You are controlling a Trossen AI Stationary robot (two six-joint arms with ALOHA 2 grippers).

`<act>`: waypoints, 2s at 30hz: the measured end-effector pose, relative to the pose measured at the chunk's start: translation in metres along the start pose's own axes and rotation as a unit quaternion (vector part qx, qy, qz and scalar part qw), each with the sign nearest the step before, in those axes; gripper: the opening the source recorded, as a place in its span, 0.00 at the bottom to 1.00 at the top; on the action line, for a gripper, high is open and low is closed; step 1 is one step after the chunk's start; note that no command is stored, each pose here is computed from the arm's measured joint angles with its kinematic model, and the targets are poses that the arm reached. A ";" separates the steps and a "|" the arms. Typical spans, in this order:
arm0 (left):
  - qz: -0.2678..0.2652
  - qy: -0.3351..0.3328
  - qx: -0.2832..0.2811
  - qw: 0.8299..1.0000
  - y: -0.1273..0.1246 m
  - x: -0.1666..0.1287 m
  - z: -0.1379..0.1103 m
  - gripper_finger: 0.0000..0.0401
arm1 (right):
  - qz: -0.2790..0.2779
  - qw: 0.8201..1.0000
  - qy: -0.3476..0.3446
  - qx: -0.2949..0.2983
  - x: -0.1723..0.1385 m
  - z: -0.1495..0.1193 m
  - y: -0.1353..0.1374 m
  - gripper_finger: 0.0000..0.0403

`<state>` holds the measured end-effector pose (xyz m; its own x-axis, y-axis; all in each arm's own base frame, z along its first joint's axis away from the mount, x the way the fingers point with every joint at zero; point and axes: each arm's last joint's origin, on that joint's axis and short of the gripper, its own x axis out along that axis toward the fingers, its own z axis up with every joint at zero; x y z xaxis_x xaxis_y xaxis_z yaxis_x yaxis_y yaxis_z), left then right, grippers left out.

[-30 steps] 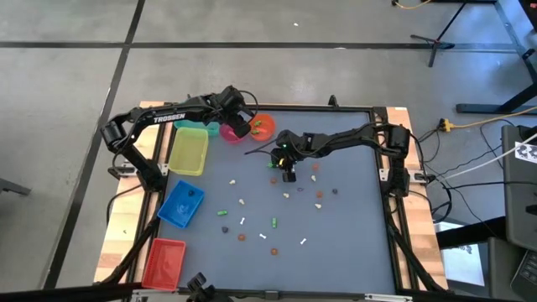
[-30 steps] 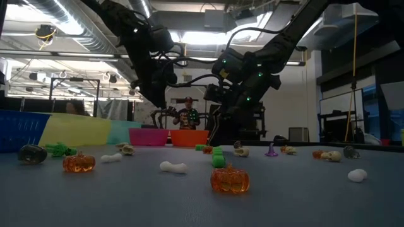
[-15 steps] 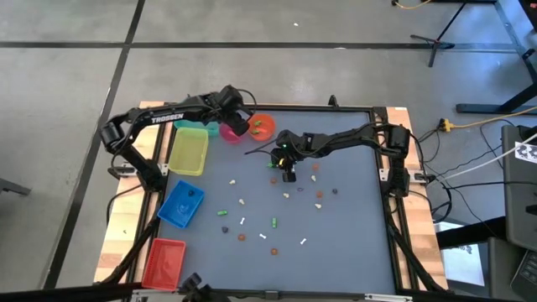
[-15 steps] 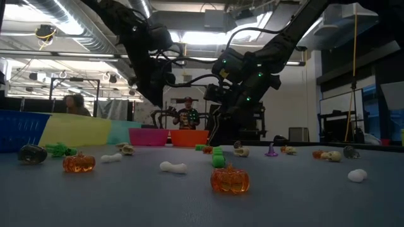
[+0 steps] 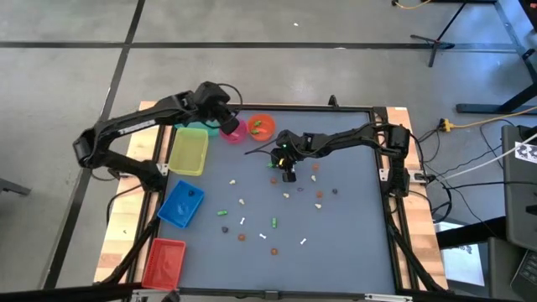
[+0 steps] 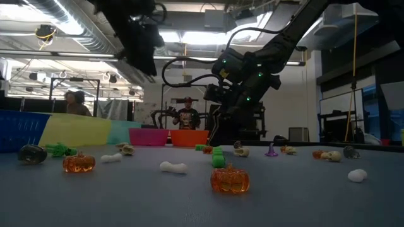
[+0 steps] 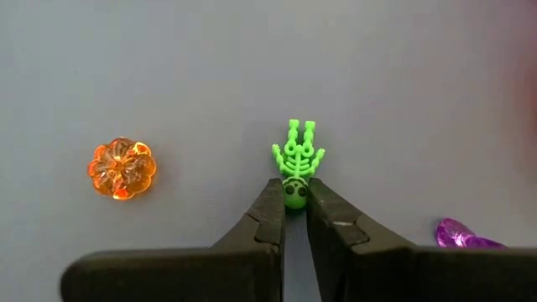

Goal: Sort Halloween decoration
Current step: Put the green skeleton toy into the orange bin

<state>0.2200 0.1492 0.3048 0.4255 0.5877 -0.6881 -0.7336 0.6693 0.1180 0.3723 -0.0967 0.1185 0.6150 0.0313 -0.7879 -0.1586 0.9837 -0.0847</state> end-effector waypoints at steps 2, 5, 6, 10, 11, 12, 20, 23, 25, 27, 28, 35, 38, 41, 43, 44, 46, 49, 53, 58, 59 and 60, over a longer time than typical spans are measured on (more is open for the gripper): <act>-0.003 -0.002 0.002 1.000 0.000 -0.009 -0.002 0.31 | 0.000 1.000 0.000 0.000 0.000 0.000 0.000 0.07; -0.006 0.006 0.008 1.000 0.001 -0.021 -0.006 0.31 | 0.000 1.000 0.000 0.000 0.000 0.000 0.000 0.07; -0.007 0.010 0.011 1.000 0.001 -0.023 -0.008 0.31 | 0.000 1.000 0.000 0.000 0.000 0.000 0.000 0.07; -0.009 0.043 0.027 0.999 0.000 -0.031 -0.017 0.31 | 0.000 1.000 0.000 0.001 0.000 0.000 0.000 0.07; -0.009 0.053 0.031 0.998 0.000 -0.032 -0.019 0.31 | 0.000 1.000 0.000 0.001 0.000 0.000 0.000 0.07; -0.008 0.064 0.034 0.997 0.000 -0.033 -0.021 0.31 | 0.000 1.000 0.000 0.001 0.000 0.000 0.000 0.07; 0.008 0.161 0.031 0.986 0.003 -0.037 -0.040 0.31 | 0.000 1.000 0.000 0.001 0.000 0.000 0.000 0.07; 0.017 0.190 0.022 0.981 0.004 -0.039 -0.046 0.31 | 0.000 1.000 0.000 0.001 0.000 0.000 0.000 0.07; 0.022 0.205 0.015 0.978 0.005 -0.040 -0.048 0.31 | 0.000 1.000 0.000 0.001 0.000 0.000 0.000 0.07; 0.027 0.214 0.005 0.976 0.005 -0.041 -0.050 0.31 | 0.000 1.000 0.000 0.001 0.000 0.000 0.000 0.07; 0.031 0.219 0.003 0.975 0.004 -0.042 -0.052 0.31 | 0.000 1.000 0.000 0.001 0.000 0.000 0.000 0.07; 0.108 0.217 -0.005 0.970 0.006 -0.048 -0.056 0.31 | 0.000 1.000 0.000 0.001 0.000 0.000 0.000 0.07; 0.111 0.216 -0.002 0.970 0.006 -0.048 -0.056 0.31 | 0.000 1.000 0.000 0.001 0.000 0.000 0.000 0.07; 0.110 0.212 0.001 0.971 0.006 -0.047 -0.055 0.31 | 0.000 1.000 0.000 0.001 0.000 0.000 0.000 0.07; 0.108 0.207 -0.001 0.972 0.005 -0.047 -0.054 0.31 | 0.000 1.000 0.000 0.001 0.000 0.000 0.000 0.07; 0.108 0.206 -0.001 0.973 0.005 -0.047 -0.054 0.31 | 0.000 1.000 -0.001 0.001 0.000 0.000 0.000 0.07; 0.108 0.206 -0.001 0.973 0.005 -0.047 -0.054 0.31 | -0.001 1.000 -0.002 0.001 -0.002 0.001 0.000 0.07; 0.108 0.206 -0.001 0.973 0.005 -0.047 -0.054 0.31 | -0.004 1.000 -0.003 0.001 -0.007 0.003 0.000 0.07; 0.108 0.206 -0.001 0.973 0.005 -0.047 -0.054 0.31 | -0.014 1.000 -0.022 -0.003 -0.019 0.011 -0.001 0.07; 0.107 0.206 -0.002 0.973 0.005 -0.047 -0.054 0.31 | -0.018 0.999 -0.040 -0.007 -0.030 0.018 -0.002 0.07; 0.107 0.206 -0.002 0.973 0.005 -0.047 -0.054 0.31 | -0.019 0.999 -0.044 -0.008 -0.033 0.020 -0.002 0.07; 0.107 0.206 -0.002 0.973 0.005 -0.047 -0.054 0.31 | -0.020 0.999 -0.048 -0.008 -0.035 0.021 -0.002 0.07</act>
<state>0.1675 0.1007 0.2988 0.0148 0.4810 -0.8766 -0.7840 0.5497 0.2884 0.3675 -0.0957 0.1592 0.6921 0.0088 -0.7218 -0.1441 0.9815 -0.1262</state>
